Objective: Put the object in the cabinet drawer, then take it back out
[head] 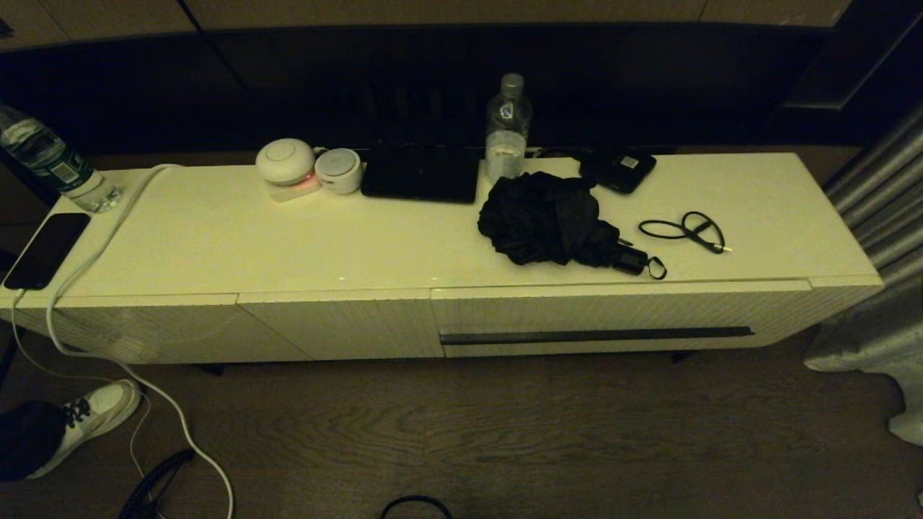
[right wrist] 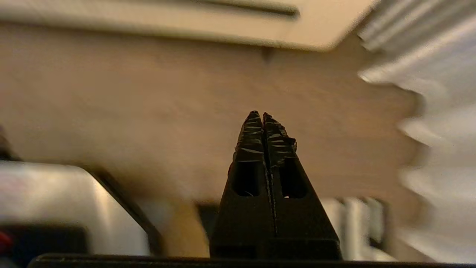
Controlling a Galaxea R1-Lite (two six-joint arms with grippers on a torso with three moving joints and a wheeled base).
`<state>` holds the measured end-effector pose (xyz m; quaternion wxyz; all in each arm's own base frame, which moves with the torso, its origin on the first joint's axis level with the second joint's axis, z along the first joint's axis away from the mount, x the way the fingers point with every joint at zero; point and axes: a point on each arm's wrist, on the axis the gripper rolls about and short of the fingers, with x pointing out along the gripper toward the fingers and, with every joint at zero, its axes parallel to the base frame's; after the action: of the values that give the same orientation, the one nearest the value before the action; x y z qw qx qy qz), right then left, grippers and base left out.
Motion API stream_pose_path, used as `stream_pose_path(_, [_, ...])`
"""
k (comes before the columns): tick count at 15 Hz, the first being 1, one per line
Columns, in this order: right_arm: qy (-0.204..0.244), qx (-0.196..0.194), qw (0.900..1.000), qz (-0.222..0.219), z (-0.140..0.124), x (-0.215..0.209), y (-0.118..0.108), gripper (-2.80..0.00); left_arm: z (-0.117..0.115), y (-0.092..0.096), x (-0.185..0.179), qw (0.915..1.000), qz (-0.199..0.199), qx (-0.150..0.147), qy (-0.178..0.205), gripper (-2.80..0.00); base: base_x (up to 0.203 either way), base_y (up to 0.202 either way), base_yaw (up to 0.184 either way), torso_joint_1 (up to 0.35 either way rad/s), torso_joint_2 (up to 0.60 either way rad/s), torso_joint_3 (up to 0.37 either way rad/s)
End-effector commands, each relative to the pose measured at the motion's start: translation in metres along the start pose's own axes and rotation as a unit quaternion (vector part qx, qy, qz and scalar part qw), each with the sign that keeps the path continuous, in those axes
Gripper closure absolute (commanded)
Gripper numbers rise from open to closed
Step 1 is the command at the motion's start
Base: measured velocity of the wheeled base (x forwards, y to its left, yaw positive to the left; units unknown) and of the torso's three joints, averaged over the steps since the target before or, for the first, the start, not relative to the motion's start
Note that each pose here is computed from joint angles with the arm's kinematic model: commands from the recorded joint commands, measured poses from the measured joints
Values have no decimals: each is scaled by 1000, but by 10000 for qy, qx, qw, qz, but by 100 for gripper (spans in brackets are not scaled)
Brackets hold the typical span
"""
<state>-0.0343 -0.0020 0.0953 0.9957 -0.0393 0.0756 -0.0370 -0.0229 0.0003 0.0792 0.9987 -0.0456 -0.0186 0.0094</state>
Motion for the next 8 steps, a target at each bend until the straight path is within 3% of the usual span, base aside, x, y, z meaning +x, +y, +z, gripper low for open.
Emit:
stream_pose_path(1, [-200,174,9996,44,-11,2,1,0,0,0,0,10000,5,-5,-4,0,0,0,0,0,0,0])
stream_pose_path(8, [-660,582,9959,212,-16,12,3,0,0,0,0,10000,4,-5,-10,0,0,0,0,0,0,0])
